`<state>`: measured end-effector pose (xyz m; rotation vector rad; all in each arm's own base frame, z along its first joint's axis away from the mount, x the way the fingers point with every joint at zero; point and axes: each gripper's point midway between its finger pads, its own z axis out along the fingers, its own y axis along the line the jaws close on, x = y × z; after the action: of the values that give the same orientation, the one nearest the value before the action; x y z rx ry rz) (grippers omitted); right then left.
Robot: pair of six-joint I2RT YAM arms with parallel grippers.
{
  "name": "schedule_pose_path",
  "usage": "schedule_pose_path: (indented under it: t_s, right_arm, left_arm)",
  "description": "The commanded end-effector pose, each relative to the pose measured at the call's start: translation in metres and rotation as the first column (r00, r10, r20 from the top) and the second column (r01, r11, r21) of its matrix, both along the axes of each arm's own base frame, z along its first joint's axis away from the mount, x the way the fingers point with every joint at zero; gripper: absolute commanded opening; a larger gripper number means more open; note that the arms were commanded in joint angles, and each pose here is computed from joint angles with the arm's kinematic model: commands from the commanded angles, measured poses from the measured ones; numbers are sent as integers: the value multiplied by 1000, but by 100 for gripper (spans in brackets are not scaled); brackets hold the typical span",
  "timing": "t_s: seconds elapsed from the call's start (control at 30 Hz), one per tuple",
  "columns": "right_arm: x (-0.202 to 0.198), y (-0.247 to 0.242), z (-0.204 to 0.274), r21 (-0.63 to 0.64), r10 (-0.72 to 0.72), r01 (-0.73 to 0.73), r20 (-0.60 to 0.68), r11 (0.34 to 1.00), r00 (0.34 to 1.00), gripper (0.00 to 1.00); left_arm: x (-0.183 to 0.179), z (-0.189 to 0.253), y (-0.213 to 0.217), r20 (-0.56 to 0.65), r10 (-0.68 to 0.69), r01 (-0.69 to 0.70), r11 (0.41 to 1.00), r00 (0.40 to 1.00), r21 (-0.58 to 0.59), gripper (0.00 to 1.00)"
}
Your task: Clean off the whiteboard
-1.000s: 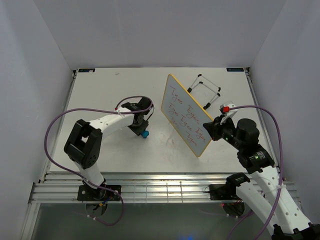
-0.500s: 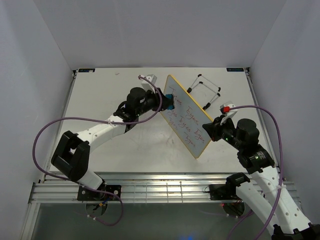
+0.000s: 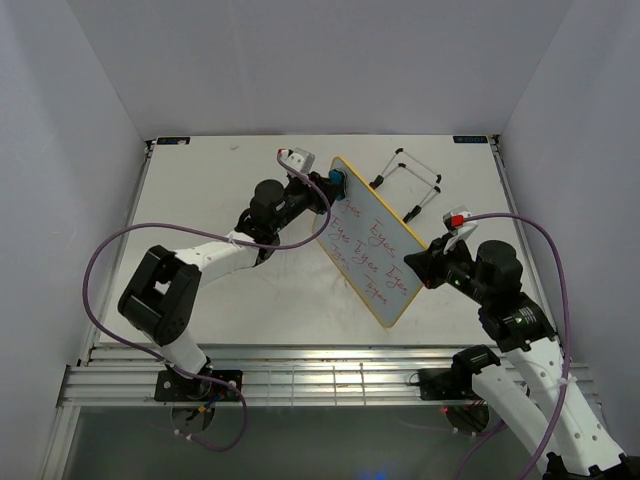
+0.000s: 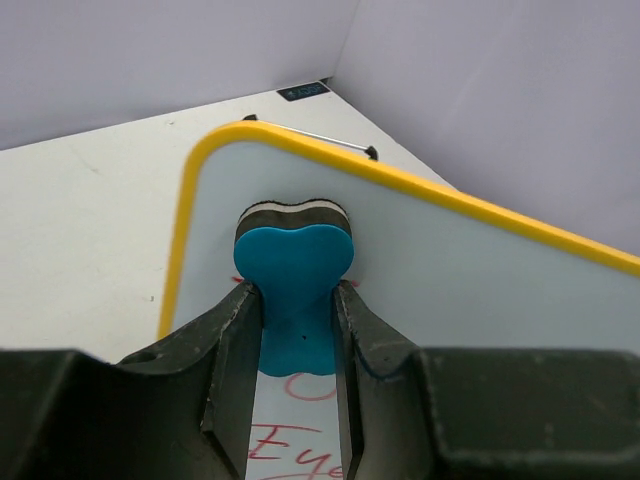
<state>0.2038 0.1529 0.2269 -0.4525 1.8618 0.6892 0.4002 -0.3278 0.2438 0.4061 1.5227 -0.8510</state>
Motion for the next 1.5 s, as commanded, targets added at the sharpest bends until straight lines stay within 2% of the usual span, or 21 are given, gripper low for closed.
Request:
schedule_pose_path:
  t_s: [0.0,0.1,0.17,0.3,0.37,0.57,0.77,0.87,1.0,1.13,1.3,1.47]
  right_arm:
    - [-21,9,8,24,83,-82,-43,996,996,8]
    - [-22,10,14,39,88,-87,-24,995,996,8]
    - [-23,12,16,46,103,-103,-10,994,995,8]
    - [-22,15,12,38,124,-124,-13,992,992,8]
    - [-22,16,11,39,130,-130,-10,991,991,8]
    - [-22,18,13,40,145,-145,0,989,989,8]
    - [-24,19,15,33,168,-169,23,985,986,8]
    - [-27,20,15,22,189,-189,29,982,982,8]
    - [-32,21,13,14,218,-218,29,976,976,8]
    - [-36,23,15,14,240,-241,35,970,970,8]
    - [-40,26,17,23,270,-271,34,962,962,8]
    - [-37,28,13,44,254,-254,7,966,967,8]
  left_arm:
    - [21,-4,21,16,83,-83,997,996,-4,0]
    - [27,-16,31,-11,97,-97,995,995,2,0]
    - [24,-21,30,-24,57,-57,998,998,-10,0]
    - [3,-15,6,-21,-133,132,991,991,-29,0]
    - [-6,-7,-3,-21,-182,181,982,983,-52,0]
    - [-33,0,-35,-11,-271,270,961,963,-59,0]
    - [-62,-2,-62,-52,-361,358,932,931,-63,0]
    - [-37,-17,-46,-92,-231,230,973,969,-16,0]
    - [-2,-24,-10,-131,-170,167,985,977,-30,0]
    - [36,-15,22,-114,-105,101,994,988,-41,0]
    - [47,-14,18,-112,-149,145,989,983,-43,0]
    - [23,-6,-3,-97,-232,227,972,968,-60,0]
